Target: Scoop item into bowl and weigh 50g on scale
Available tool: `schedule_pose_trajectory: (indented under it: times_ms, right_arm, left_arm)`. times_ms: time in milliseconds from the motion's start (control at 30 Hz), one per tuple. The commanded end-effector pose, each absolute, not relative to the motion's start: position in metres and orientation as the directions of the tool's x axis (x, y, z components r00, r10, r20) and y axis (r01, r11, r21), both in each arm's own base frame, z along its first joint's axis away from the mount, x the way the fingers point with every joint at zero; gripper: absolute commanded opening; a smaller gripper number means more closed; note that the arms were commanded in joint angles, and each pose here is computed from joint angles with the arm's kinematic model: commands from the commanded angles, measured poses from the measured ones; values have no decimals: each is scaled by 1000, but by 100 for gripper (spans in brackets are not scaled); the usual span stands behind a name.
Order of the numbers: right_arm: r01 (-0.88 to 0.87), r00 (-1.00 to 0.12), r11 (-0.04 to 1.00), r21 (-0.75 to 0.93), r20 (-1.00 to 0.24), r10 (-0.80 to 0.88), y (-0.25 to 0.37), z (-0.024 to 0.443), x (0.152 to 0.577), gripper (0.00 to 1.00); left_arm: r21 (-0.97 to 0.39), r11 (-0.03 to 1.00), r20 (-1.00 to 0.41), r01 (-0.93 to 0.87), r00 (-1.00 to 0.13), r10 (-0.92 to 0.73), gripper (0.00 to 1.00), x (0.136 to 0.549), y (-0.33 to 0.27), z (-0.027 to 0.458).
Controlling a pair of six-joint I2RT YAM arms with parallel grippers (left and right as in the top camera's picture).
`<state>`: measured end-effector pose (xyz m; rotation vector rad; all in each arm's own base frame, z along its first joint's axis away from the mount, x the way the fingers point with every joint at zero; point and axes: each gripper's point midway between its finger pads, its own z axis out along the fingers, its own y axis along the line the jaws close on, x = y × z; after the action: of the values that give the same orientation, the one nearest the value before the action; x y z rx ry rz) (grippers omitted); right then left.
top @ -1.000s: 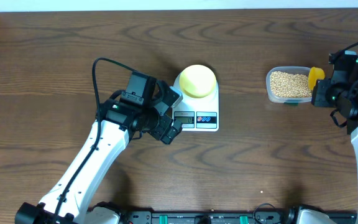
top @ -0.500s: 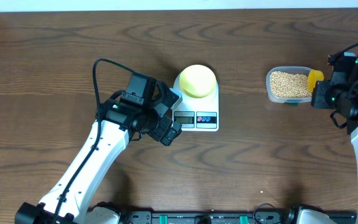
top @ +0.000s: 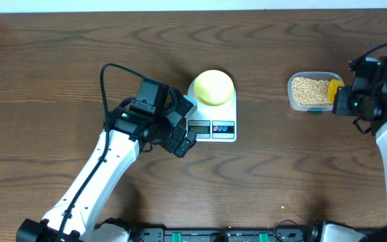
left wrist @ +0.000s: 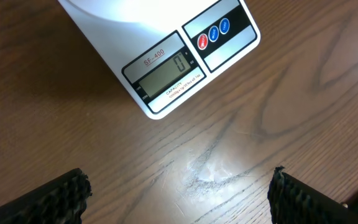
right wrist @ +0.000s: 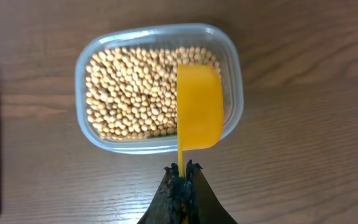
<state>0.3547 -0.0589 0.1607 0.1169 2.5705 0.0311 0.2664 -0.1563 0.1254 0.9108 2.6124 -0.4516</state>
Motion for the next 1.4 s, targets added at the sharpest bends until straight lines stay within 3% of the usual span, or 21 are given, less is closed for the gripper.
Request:
schedule_pose_trajectory:
  times_ms: [0, 333, 933, 1233, 1367]
  right_arm:
    - [65, -842, 997, 50, -533, 81, -58, 157, 363, 1]
    - [74, -823, 992, 99, -556, 117, -57, 143, 388, 1]
    - [16, -867, 963, 269, -476, 147, -29, 111, 394, 1]
    - [113, -857, 936, 334, -444, 262, -36, 112, 392, 1]
    - [97, -860, 891, 443, -414, 299, -29, 116, 387, 1]
  left_arm:
    - [-167, 739, -408, 653, -728, 551, 94, 266, -154, 125]
    - [-167, 739, -408, 653, -728, 551, 94, 266, -154, 125]
    - [-167, 739, -408, 653, -728, 551, 94, 266, -154, 125]
    - [-167, 739, -408, 653, -728, 551, 94, 266, -154, 125]
    - [-167, 739, -408, 653, -728, 551, 94, 266, -154, 125]
